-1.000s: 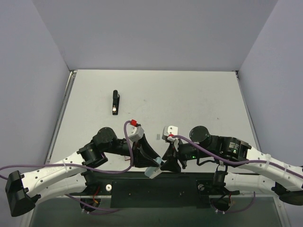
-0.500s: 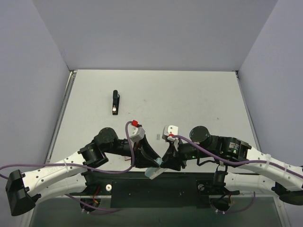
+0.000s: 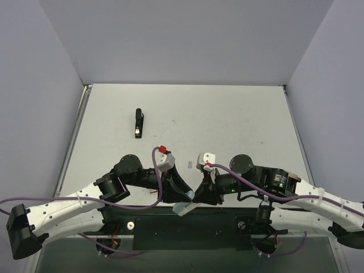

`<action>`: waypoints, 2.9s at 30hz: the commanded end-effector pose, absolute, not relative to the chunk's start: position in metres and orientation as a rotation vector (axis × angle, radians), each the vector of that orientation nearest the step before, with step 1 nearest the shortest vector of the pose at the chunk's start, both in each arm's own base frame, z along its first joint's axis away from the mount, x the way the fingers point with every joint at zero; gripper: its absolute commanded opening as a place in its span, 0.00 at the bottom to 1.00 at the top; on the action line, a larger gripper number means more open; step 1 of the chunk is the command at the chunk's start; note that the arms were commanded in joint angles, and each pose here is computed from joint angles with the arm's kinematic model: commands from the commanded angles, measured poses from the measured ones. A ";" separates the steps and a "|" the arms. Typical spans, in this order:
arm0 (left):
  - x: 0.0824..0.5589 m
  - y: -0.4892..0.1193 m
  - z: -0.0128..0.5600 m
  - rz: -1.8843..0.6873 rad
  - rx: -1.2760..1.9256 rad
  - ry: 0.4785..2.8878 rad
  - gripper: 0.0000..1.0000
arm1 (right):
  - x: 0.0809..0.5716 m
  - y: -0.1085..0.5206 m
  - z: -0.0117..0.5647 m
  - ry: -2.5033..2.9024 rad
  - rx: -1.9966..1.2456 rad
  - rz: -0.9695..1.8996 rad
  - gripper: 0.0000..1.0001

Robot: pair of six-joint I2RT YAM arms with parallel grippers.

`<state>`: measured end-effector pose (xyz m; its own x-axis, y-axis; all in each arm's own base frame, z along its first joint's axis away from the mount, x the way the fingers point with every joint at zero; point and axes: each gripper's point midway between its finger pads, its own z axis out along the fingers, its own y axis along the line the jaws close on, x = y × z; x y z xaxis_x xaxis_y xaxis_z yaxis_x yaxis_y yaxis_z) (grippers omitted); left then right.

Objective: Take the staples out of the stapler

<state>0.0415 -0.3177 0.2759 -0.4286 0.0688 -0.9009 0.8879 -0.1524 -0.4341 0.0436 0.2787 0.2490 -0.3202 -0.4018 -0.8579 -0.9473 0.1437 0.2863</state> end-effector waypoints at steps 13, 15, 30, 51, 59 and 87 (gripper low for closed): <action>0.054 -0.311 0.333 -1.608 0.934 1.296 0.00 | 0.033 0.250 0.195 1.890 -1.198 1.151 0.00; 0.054 -0.311 0.334 -1.609 0.933 1.292 0.00 | 0.033 0.246 0.191 1.901 -1.170 1.156 0.00; 0.057 -0.324 0.321 -1.603 0.948 1.342 0.00 | 0.056 0.244 0.239 1.828 -1.021 1.094 0.26; 0.084 -0.319 0.327 -1.476 0.793 1.416 0.00 | 0.100 0.261 0.242 1.917 -0.817 0.910 0.00; 0.108 -0.323 0.323 -1.388 0.696 1.475 0.00 | 0.124 0.268 0.220 1.927 -0.696 0.791 0.00; 0.250 -0.355 0.302 -1.239 0.416 1.593 0.00 | 0.228 0.243 0.139 1.986 -0.263 0.568 0.00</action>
